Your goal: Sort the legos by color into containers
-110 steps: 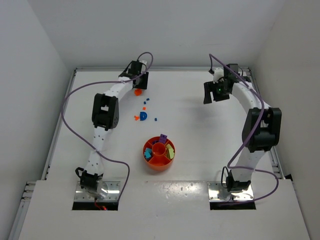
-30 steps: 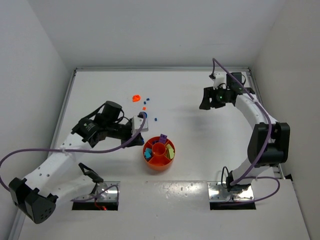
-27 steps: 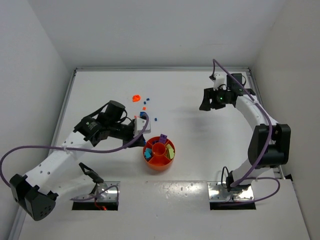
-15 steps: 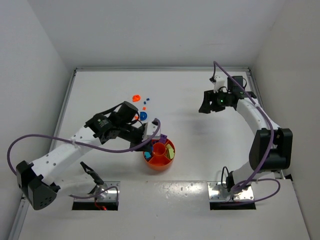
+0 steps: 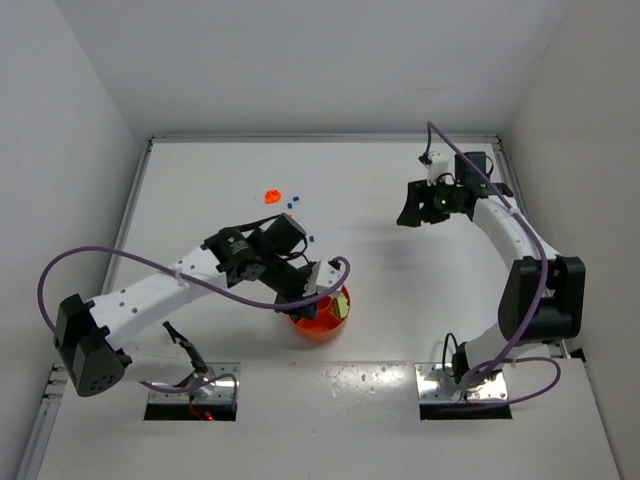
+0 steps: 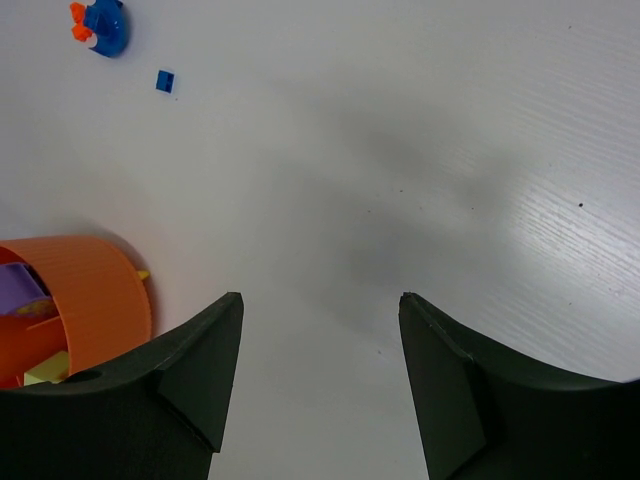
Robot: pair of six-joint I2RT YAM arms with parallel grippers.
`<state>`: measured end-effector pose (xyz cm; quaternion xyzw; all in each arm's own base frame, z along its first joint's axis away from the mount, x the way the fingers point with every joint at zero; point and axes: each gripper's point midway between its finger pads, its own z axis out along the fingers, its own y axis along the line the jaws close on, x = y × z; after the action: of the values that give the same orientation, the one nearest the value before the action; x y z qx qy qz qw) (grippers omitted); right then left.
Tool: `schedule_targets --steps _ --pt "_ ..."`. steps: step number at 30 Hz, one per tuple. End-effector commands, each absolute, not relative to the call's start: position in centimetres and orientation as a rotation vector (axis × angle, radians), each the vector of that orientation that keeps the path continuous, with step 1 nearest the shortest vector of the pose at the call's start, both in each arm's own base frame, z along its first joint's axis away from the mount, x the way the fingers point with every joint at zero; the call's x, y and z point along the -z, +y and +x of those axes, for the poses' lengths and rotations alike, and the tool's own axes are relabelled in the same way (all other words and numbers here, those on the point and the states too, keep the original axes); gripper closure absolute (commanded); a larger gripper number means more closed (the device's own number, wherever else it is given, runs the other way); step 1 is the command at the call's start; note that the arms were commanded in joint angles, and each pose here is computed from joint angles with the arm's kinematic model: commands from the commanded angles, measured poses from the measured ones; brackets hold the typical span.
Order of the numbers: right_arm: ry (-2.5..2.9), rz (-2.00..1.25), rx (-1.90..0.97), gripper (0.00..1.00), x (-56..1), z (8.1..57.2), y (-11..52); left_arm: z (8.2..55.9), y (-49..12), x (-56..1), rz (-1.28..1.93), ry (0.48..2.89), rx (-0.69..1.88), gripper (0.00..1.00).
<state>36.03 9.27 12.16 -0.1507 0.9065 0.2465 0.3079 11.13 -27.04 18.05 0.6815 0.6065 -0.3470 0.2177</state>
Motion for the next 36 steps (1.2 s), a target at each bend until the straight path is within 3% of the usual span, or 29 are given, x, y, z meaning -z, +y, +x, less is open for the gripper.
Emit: schedule_targets --steps 1,6,12,31,36 --pt "2.313 -0.416 -0.665 0.36 -14.3 37.3 9.7 11.4 -27.8 -18.6 1.923 1.632 0.936 0.94" --pt "2.294 -0.421 -0.658 0.36 -15.1 37.7 9.7 12.2 -28.2 -17.9 1.938 1.657 0.908 0.92" --pt "2.311 -0.417 -0.665 0.36 -14.6 37.6 9.7 12.2 -28.4 -17.0 1.966 1.672 0.902 0.84" --pt "2.317 -0.425 -0.663 0.36 -14.3 37.6 9.7 10.9 -28.2 -15.1 2.102 1.657 0.931 0.81" --pt "2.317 -0.425 -0.663 0.36 -14.3 37.6 9.7 11.5 -28.2 -14.4 2.112 1.69 0.893 0.66"
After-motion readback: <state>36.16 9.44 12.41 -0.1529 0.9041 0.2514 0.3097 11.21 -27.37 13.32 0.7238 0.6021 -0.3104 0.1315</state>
